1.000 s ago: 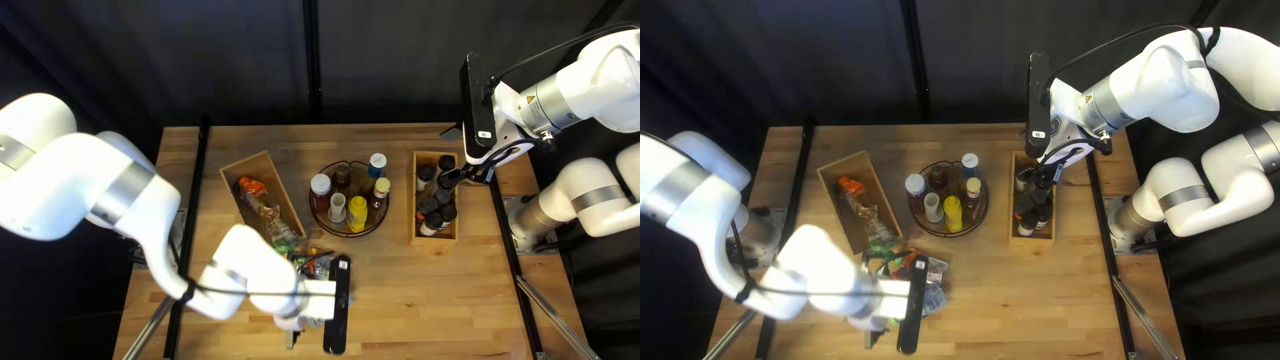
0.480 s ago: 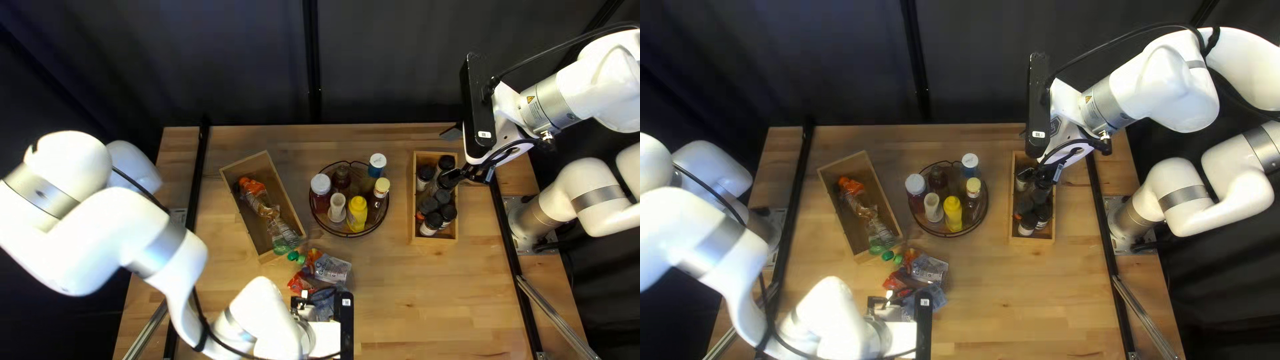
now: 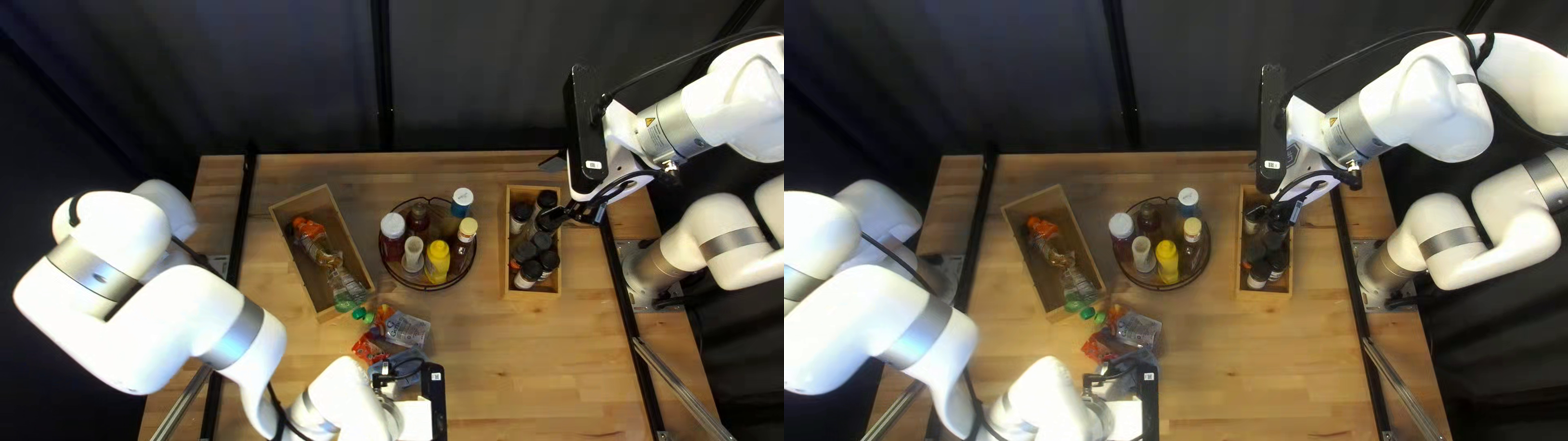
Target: Separate condiments, baby food and spices and place it in 3 different racks/containers
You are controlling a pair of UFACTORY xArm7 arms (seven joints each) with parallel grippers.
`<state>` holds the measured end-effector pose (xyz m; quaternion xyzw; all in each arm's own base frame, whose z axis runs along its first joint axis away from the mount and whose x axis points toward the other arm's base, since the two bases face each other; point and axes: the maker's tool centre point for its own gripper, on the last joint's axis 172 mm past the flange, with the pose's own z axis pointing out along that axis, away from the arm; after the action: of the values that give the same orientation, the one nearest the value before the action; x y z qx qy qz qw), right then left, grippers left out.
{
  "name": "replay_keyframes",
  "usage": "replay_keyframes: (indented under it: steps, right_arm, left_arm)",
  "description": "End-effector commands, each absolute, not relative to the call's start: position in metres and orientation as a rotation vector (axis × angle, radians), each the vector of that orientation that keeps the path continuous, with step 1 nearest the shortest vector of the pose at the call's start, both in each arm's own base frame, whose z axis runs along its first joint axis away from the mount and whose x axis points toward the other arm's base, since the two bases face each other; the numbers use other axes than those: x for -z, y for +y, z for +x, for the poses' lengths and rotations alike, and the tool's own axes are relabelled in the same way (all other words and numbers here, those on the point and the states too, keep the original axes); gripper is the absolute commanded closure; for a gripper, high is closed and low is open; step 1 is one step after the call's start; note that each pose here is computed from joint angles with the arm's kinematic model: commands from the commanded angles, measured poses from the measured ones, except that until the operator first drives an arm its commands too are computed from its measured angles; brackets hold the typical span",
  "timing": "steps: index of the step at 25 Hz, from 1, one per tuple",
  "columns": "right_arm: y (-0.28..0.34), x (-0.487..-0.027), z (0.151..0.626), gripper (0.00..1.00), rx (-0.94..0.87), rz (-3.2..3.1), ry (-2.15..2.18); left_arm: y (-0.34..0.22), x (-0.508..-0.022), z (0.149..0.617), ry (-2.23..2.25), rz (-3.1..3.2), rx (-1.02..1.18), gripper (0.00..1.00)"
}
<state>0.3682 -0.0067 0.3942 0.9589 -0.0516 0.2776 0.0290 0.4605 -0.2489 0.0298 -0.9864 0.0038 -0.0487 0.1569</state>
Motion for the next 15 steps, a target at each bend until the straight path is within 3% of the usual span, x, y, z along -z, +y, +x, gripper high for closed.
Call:
replay_keyframes:
  steps: [1, 9, 15]
  right_arm:
    - [-0.007, -0.394, 0.368, 0.00, -0.856, 2.958, -0.159]
    - [-0.007, -0.394, 0.368, 0.00, -0.856, 2.958, -0.159]
    - [-0.007, -0.394, 0.368, 0.00, -0.856, 2.958, -0.159]
  left_arm:
    - [-0.243, -0.026, 0.458, -0.007, -2.814, 0.129, 1.00]
    - [-0.236, -0.047, 0.450, -0.044, -2.783, 0.107, 1.00]
    - [-0.222, -0.104, 0.445, -0.083, -2.755, 0.094, 1.00]
